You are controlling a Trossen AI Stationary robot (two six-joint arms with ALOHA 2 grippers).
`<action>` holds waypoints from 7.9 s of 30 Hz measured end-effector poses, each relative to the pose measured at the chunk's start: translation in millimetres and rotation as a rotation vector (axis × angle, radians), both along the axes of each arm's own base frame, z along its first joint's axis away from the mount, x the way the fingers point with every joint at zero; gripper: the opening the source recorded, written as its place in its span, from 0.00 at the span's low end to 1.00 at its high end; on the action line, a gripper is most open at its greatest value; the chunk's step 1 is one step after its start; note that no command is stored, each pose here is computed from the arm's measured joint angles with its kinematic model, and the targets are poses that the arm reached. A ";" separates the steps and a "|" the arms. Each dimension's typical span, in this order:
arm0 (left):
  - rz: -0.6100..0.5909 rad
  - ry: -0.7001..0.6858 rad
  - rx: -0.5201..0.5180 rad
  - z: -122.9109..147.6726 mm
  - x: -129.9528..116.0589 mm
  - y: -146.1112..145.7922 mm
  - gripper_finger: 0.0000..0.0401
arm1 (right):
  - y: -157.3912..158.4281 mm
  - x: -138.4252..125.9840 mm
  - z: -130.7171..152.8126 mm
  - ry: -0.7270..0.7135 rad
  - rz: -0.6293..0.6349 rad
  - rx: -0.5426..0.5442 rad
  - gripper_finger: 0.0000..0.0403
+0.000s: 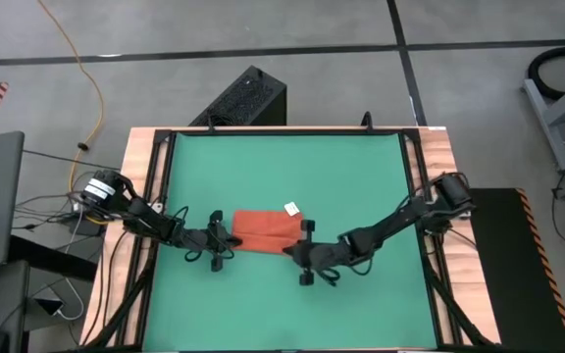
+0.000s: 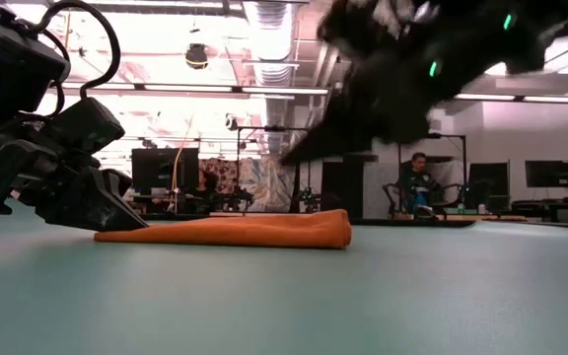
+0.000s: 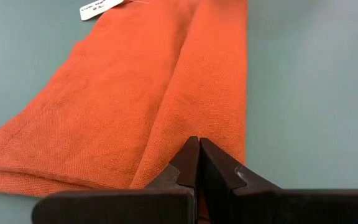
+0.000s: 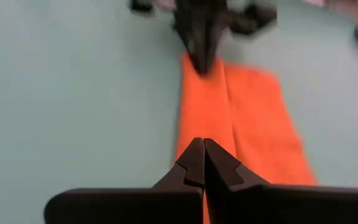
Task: Roll napkin
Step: Roll the orange table napkin
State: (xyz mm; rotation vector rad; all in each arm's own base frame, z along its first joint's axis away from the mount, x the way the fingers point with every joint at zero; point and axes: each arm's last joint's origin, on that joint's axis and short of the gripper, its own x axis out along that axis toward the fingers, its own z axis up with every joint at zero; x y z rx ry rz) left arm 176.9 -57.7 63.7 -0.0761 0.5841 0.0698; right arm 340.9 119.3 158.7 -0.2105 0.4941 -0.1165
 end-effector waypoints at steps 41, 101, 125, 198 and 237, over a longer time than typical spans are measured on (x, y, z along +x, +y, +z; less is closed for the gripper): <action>0.012 -0.002 -0.072 0.2 0.2 -1.1 0.00 | -32.4 -34.6 -79.6 0.165 -0.120 0.072 0.71; -0.150 -0.061 0.309 38.6 56.2 24.0 0.00 | -9.0 -22.7 -68.1 0.209 -0.200 0.208 0.08; -0.244 0.113 -0.166 25.4 47.8 24.4 0.00 | -17.9 -27.2 -15.3 0.158 -0.219 0.605 0.08; -0.367 0.225 0.022 65.1 83.6 15.4 0.00 | -88.2 -12.6 -14.7 0.098 -0.480 0.798 0.08; -0.434 0.149 0.276 40.1 108.0 69.5 0.00 | -99.7 -9.5 -12.2 0.061 -0.485 0.796 0.08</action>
